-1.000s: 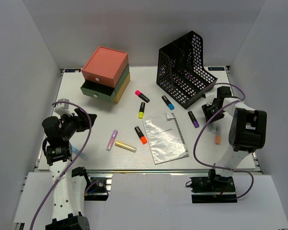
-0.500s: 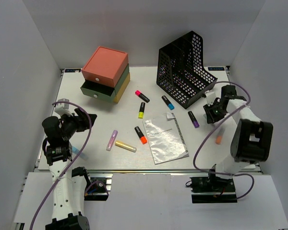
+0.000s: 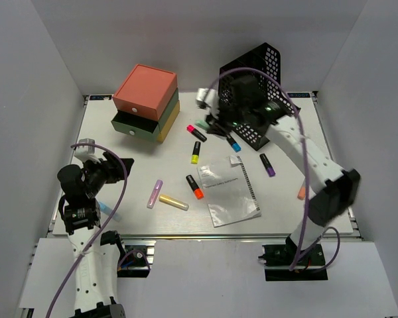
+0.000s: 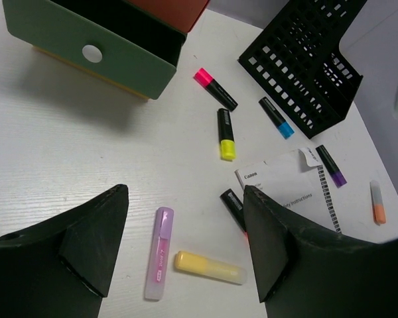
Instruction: Organize the desk
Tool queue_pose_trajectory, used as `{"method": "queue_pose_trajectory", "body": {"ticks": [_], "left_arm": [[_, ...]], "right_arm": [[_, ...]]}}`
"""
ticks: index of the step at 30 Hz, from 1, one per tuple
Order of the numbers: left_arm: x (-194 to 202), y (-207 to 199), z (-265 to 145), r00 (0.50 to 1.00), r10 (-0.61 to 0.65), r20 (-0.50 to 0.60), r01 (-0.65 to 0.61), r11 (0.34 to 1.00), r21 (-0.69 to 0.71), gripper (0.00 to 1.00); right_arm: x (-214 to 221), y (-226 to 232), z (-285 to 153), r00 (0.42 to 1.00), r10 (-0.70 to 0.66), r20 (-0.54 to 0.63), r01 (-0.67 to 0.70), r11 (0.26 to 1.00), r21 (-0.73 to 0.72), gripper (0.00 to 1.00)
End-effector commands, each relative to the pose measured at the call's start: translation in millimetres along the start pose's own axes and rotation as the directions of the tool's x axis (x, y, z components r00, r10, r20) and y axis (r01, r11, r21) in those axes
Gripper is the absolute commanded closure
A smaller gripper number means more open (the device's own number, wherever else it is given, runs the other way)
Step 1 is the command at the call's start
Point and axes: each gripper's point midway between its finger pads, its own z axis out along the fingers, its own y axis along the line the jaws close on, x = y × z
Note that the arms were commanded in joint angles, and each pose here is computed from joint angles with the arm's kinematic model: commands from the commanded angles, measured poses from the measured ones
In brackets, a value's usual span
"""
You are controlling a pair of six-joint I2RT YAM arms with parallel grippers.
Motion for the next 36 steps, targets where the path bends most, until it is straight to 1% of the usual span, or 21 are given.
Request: {"method": "queue_pose_trajectory", "body": {"ticks": [1,4,5,6,8,9,10,12,13,15,16,17,18,19,20,21,22,23,25,30,36], "left_arm": [[-6,3,-3,0.999,0.027,0.032,-0.026,0.999,-0.034,0.2],[-7,5,-4,0.999,0.024,0.034,-0.022,0.999,-0.048,0.19],[-6,8,-4,0.999,0.018,0.033,-0.016,0.998,-0.063,0.19],[-7,9,-4,0.999,0.017,0.033,-0.015,0.997,-0.069,0.19],[-8,10,-5,0.999,0.018,0.041,-0.015,0.996,-0.083,0.19],[-8,11,-5,0.999,0.019,0.043,-0.015,0.996,-0.085,0.19],[-8,11,-6,0.999,0.019,0.047,-0.015,0.996,-0.087,0.19],[-9,12,-6,0.999,0.019,0.048,-0.014,0.995,-0.095,0.19],[-9,12,-6,0.999,0.016,0.047,-0.012,0.995,-0.097,0.18],[-9,12,-6,0.999,0.019,0.049,-0.014,0.995,-0.096,0.18],[-9,12,-6,0.998,0.02,0.051,-0.015,0.995,-0.096,0.18],[-9,11,-7,0.998,0.021,0.051,-0.016,0.996,-0.092,0.18],[-10,10,-7,0.998,0.023,0.053,-0.018,0.996,-0.09,0.18],[-10,10,-7,0.998,0.025,0.056,-0.02,0.996,-0.087,0.18],[-10,9,-8,0.998,0.026,0.057,-0.021,0.996,-0.086,0.18],[-10,9,-8,0.998,0.026,0.056,-0.021,0.996,-0.083,0.18],[-11,8,-8,0.998,0.029,0.06,-0.024,0.997,-0.08,0.18],[-10,7,-8,0.998,0.029,0.059,-0.025,0.997,-0.077,0.18],[-11,6,-8,0.998,0.032,0.062,-0.028,0.997,-0.069,0.18],[-13,4,-10,0.997,0.036,0.072,-0.031,0.997,-0.068,0.18],[-14,2,-11,0.996,0.041,0.078,-0.036,0.997,-0.062,0.18]], "right_arm": [[-67,-6,30,0.992,-0.048,0.115,0.048,0.999,0.0,1.0],[-113,6,61,0.978,-0.068,0.197,0.073,0.997,-0.018,1.0],[-124,0,73,0.97,-0.083,0.229,0.085,0.996,0.003,1.0],[-136,13,84,0.963,-0.099,0.249,0.105,0.994,-0.01,1.0],[-148,13,98,0.956,-0.099,0.277,0.101,0.995,0.007,1.0],[-158,8,109,0.944,-0.114,0.31,0.112,0.993,0.025,1.0],[-169,17,117,0.936,-0.109,0.334,0.108,0.994,0.021,1.0],[-175,20,136,0.926,-0.1,0.365,0.099,0.995,0.021,1.0],[-190,23,141,0.9,-0.114,0.421,0.108,0.993,0.037,1.0],[-198,22,153,0.881,-0.102,0.462,0.085,0.995,0.058,1.0],[-212,17,155,0.848,-0.131,0.513,0.087,0.99,0.11,1.0],[-217,13,158,0.83,-0.135,0.541,0.076,0.989,0.13,1.0],[-213,7,172,0.831,-0.132,0.54,0.058,0.987,0.152,1.0],[-229,-2,166,0.799,-0.159,0.58,0.052,0.979,0.196,1.0],[-221,-7,184,0.807,-0.155,0.57,0.041,0.977,0.208,1.0],[-223,-15,185,0.801,-0.16,0.577,0.019,0.97,0.243,1.0],[-230,-21,184,0.774,-0.185,0.605,0.015,0.962,0.274,1.0],[-223,-23,195,0.779,-0.202,0.593,0.025,0.956,0.292,1.0],[-225,-31,197,0.763,-0.222,0.607,0.017,0.946,0.325,1.0],[-214,-39,218,0.754,-0.255,0.605,0.023,0.931,0.364,1.0],[-193,-41,239,0.778,-0.259,0.572,0.037,0.929,0.369,1.0]]}}
